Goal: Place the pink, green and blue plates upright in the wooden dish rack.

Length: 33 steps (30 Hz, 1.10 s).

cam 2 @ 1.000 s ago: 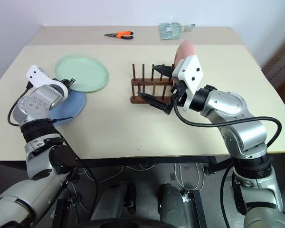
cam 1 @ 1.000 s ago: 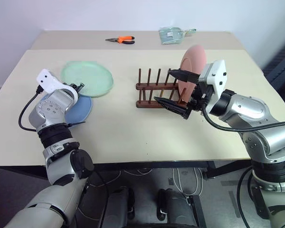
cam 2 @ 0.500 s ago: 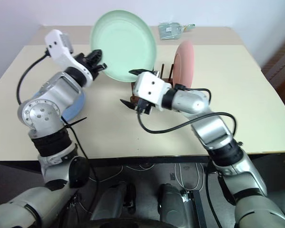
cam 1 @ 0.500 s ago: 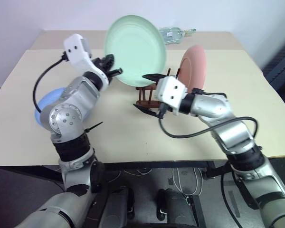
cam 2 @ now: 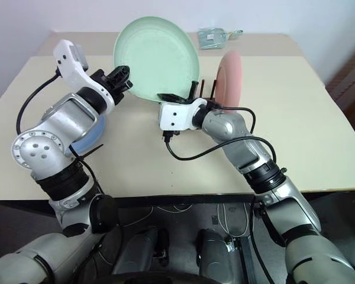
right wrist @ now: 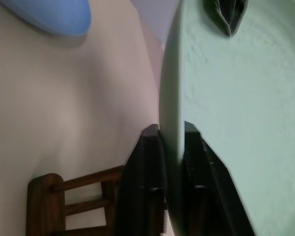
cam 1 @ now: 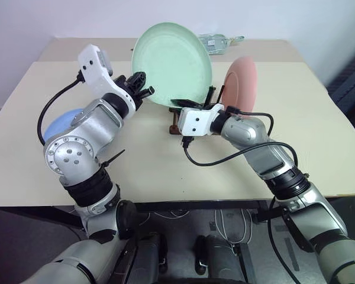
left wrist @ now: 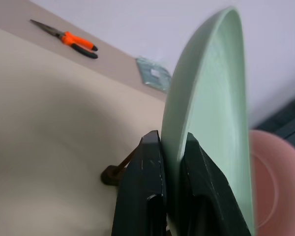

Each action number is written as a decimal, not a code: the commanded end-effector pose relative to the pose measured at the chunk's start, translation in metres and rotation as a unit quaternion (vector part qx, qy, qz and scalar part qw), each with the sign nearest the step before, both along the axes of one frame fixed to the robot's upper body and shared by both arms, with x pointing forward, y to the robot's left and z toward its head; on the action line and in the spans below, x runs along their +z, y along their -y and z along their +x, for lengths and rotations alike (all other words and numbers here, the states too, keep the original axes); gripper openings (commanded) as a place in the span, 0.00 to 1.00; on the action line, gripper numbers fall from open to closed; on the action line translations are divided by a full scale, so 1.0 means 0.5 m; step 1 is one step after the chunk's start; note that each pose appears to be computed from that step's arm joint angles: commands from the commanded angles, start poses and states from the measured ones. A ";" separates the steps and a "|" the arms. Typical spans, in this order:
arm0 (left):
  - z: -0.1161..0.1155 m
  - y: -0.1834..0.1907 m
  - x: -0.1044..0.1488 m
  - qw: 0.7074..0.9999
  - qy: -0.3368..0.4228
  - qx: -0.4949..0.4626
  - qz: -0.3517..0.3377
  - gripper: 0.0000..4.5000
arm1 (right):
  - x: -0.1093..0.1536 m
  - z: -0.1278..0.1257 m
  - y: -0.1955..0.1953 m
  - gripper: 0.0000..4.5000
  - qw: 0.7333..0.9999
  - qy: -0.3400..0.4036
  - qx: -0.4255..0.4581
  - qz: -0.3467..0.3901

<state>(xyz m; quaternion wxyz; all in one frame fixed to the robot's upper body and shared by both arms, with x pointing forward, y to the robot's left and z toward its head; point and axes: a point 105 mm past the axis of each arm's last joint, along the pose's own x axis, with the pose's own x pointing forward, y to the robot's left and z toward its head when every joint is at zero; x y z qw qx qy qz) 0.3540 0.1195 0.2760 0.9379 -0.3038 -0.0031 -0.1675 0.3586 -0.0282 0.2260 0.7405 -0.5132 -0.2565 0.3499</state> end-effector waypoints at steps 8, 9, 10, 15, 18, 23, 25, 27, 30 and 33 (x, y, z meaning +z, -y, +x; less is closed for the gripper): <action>0.022 -0.237 0.099 0.955 0.126 0.239 0.124 0.82 | 0.145 -0.050 0.050 0.00 0.980 -0.040 0.060 0.184; 0.027 -0.241 0.079 0.948 0.127 0.237 0.168 0.82 | 0.163 -0.062 0.055 0.00 0.963 -0.085 0.086 0.239; 0.032 -0.240 0.057 0.943 0.125 0.231 0.206 0.82 | 0.178 -0.071 0.062 0.00 0.943 -0.128 0.107 0.288; 0.026 -0.159 -0.093 0.925 0.119 0.098 0.348 0.82 | 0.231 -0.076 0.101 0.00 0.774 -0.320 0.159 0.522; 0.005 -0.120 -0.153 0.924 0.110 0.032 0.365 0.82 | 0.213 -0.071 0.109 0.00 0.732 -0.372 0.136 0.554; -0.011 -0.097 -0.198 0.935 0.095 -0.011 0.342 0.82 | 0.195 -0.058 0.110 0.00 0.705 -0.405 0.096 0.574; -0.018 -0.090 -0.205 0.936 0.095 -0.026 0.339 0.82 | 0.185 -0.045 0.115 0.00 0.700 -0.410 0.072 0.581; -0.023 -0.085 -0.209 0.935 0.096 -0.037 0.339 0.82 | 0.175 -0.034 0.119 0.00 0.697 -0.415 0.052 0.582; -0.030 -0.083 -0.213 0.937 0.094 -0.046 0.334 0.82 | 0.155 -0.020 0.122 0.00 0.690 -0.432 0.029 0.580; -0.034 -0.083 -0.218 0.936 0.091 -0.047 0.336 0.82 | 0.141 -0.008 0.125 0.00 0.677 -0.449 0.020 0.582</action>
